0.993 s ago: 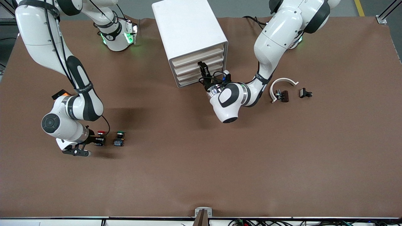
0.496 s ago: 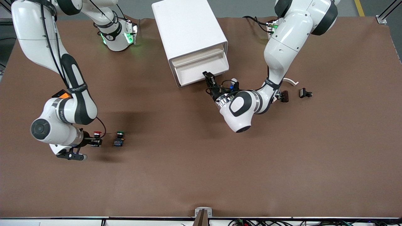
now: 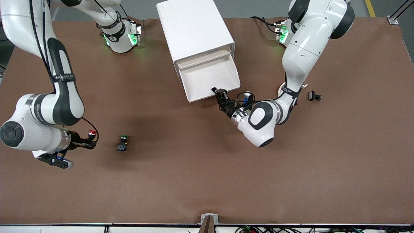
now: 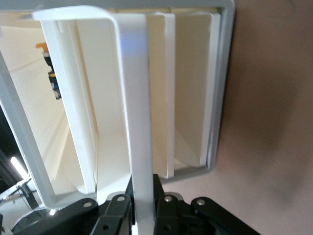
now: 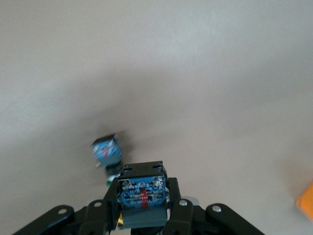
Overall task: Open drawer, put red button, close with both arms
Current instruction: 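Carry the red button over the open drawer while the left gripper withdraws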
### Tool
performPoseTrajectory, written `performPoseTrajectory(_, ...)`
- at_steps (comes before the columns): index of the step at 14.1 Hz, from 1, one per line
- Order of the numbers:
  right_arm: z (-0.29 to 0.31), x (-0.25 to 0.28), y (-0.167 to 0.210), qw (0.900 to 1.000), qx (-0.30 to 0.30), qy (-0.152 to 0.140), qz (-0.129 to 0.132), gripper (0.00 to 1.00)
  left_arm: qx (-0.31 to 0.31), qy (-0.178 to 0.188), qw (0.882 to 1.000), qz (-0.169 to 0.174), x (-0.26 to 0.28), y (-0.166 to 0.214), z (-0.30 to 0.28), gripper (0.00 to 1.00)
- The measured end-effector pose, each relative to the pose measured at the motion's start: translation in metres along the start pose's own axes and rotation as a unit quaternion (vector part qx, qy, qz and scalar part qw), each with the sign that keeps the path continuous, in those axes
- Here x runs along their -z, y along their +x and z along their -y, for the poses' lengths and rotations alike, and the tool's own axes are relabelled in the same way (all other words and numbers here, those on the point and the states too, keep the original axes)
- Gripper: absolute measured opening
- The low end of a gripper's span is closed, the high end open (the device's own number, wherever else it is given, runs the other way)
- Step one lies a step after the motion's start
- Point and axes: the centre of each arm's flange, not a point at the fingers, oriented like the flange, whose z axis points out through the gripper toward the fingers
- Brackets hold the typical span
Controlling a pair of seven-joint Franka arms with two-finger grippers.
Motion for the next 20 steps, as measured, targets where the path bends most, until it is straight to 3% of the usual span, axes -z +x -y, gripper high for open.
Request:
performPoseTrajectory(8,0.136,0.076,-0.144,0.987,-0.159,-0.025,0.010,0.41,-0.057,-0.054,0.996,0.040,0.076,-0.021,0.035,0.97)
performPoseTrajectory(11,0.199,0.078,-0.213,0.978,-0.207,-0.030,0.000,0.41,-0.126,-0.116,0.985,0.024,0.128,-0.014,0.063,1.00)
performPoseTrajectory(13,0.236,0.073,-0.259,0.969,-0.245,-0.032,-0.008,0.41,-0.188,-0.157,0.970,0.000,0.165,0.002,0.084,1.00)
performPoseTrajectory(15,0.261,0.071,-0.294,0.961,-0.275,-0.025,-0.005,0.41,-0.246,-0.200,0.947,-0.057,0.193,0.022,0.097,1.00)
performPoseTrajectory(17,0.281,0.070,-0.322,0.954,-0.300,-0.013,0.000,0.41,-0.293,-0.250,0.912,-0.138,0.211,0.035,0.114,1.00)
performPoseTrajectory(20,0.305,0.069,-0.357,0.940,-0.342,0.011,-0.008,0.41,-0.345,-0.312,0.851,-0.244,0.233,0.045,0.157,1.00)
